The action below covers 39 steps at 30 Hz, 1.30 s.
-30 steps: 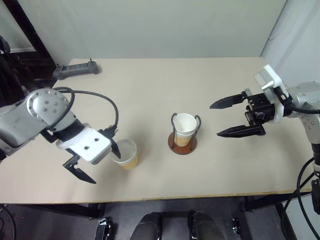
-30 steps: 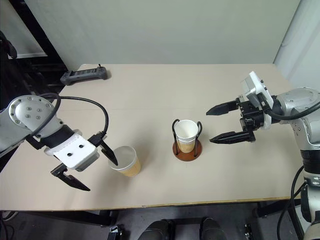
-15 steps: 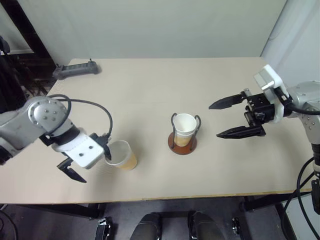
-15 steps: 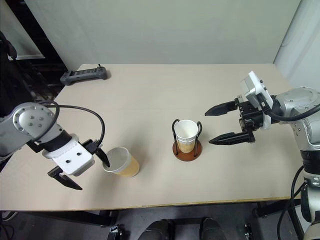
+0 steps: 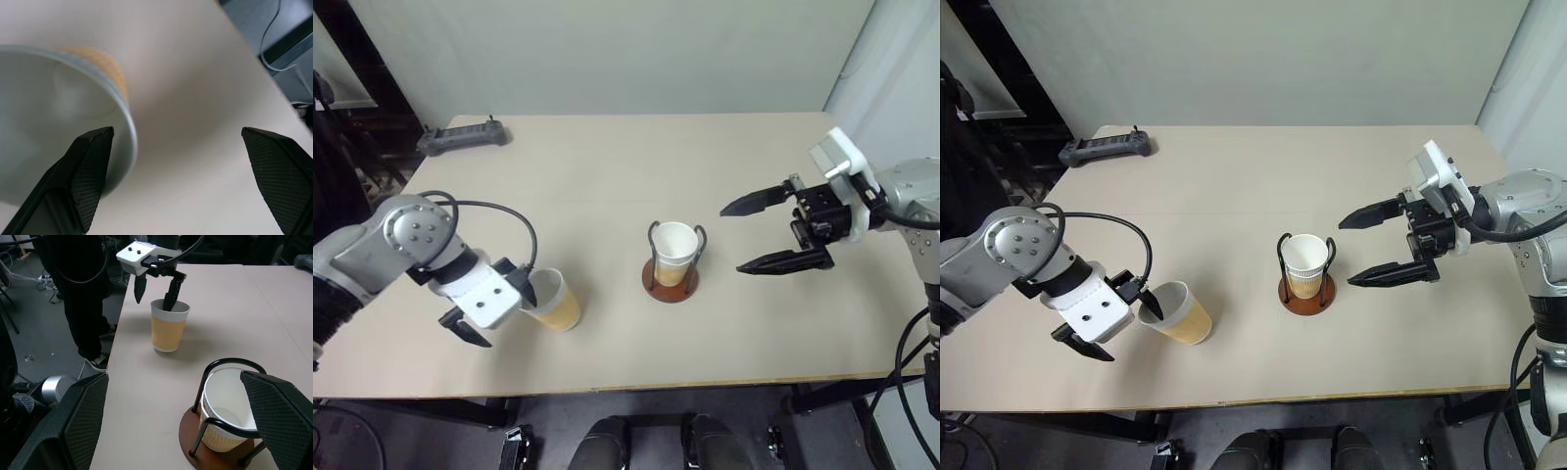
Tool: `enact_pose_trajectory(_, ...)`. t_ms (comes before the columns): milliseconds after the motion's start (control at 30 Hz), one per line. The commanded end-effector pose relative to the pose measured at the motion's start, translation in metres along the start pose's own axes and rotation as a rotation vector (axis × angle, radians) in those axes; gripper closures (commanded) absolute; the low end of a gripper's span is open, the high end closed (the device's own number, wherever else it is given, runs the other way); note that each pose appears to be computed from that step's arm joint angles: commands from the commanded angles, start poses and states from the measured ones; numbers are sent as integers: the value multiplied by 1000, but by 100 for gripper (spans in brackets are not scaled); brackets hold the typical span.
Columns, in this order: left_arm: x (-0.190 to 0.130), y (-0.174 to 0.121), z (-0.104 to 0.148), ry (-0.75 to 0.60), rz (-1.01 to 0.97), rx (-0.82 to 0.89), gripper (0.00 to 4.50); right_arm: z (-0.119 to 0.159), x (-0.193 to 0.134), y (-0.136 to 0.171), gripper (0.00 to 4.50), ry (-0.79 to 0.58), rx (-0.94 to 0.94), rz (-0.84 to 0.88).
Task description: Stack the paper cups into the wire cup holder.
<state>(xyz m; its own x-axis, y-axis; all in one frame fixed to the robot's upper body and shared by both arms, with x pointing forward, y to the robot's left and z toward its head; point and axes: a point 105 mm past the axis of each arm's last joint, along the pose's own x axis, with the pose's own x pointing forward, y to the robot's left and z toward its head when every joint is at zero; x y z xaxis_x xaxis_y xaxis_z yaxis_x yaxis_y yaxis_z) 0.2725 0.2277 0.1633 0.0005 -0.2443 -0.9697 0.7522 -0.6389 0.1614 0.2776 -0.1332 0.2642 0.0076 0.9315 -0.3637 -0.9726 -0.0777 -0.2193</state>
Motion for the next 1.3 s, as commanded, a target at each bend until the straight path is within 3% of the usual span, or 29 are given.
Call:
enact_pose_trajectory(33, -8, 2, 0, 19, 17, 35, 0, 9, -3, 4, 4, -8, -45, 1)
enact_pose_trajectory(67, -7, 4, 1, 17, 21, 40, 0, 9, -3, 5, 4, -8, -44, 2)
enact_pose_trajectory(200, -7, 11, 1, 18, 48, 58, 88, 9, -3, 5, 0, -7, -48, 3)
enact_pose_trajectory(333, -9, 17, -1, 30, 70, 77, 246, 9, -3, 5, 0, -6, -52, 7)
enact_pose_trajectory(533, -10, 17, -6, 45, 67, 71, 447, 10, -3, 4, 0, -7, -55, 5)
enact_pose_trajectory(767, -14, 22, -11, 54, 89, 50, 447, 8, -3, 4, 0, -2, -56, 2)
enact_pose_trajectory(1067, -56, 86, -32, 100, 381, -15, 447, 5, -4, 1, 0, 3, -57, -5)
enact_pose_trajectory(1300, -64, 106, -37, 89, 472, -43, 447, 4, -6, -2, 0, 10, -61, -23)
